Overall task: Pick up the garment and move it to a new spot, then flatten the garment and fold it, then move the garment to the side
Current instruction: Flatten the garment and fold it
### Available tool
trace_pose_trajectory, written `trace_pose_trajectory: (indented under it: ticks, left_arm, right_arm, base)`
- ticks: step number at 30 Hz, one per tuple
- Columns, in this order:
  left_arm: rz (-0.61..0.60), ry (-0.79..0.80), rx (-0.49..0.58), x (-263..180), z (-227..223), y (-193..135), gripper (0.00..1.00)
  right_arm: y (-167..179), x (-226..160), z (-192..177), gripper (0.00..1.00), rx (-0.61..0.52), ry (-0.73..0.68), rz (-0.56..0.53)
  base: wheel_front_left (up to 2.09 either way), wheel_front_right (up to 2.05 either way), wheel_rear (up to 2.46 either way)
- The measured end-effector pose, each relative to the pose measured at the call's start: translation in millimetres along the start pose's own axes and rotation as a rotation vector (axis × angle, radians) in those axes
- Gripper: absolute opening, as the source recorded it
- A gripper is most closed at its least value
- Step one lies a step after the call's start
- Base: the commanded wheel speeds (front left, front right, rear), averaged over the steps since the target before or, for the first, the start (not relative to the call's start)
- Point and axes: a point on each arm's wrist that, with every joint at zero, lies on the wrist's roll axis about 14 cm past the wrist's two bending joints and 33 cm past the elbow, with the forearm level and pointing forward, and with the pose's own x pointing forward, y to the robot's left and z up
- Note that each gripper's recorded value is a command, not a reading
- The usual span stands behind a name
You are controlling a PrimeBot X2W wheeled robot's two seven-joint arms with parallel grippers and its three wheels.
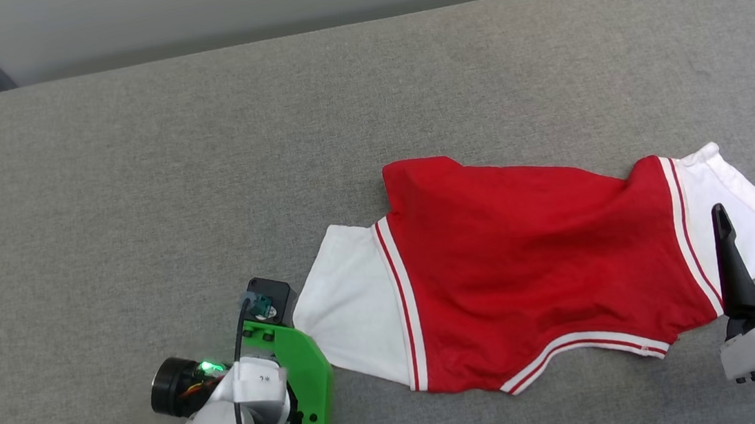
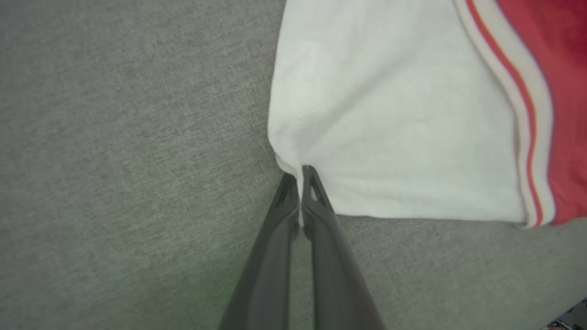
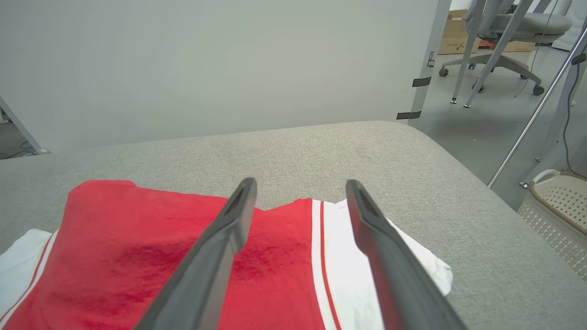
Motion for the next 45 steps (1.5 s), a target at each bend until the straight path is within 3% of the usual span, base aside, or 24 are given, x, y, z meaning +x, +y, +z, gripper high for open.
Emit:
trace_pose_trajectory:
  ticks: [7, 17, 29, 45]
  left_arm:
    - [0.050, -0.047, -0.075, -21, -1, 16, 0.00]
    - [0.163, -0.194, -0.155, -73, 19, 56, 0.00]
    - [0.111, -0.175, -0.178, -97, 15, 48, 0.00]
    - [0.075, -0.085, -0.207, -77, -3, 46, 0.00]
  right_arm:
    - [-7, -5, -4, 1.00, -0.080, 0.079, 0.026]
    - [-16, -12, -34, 1.00, -0.158, 0.362, 0.057]
    - [-40, -11, -77, 1.00, -0.230, 0.811, 0.042]
    - [-61, 13, -131, 1.00, -0.289, 1.046, 0.014]
  base:
    - [0.00, 0.00, 0.00]
    - [0.00, 0.00, 0.00]
    - [0.00, 0.00, 0.00]
    - [0.00, 0.00, 0.00]
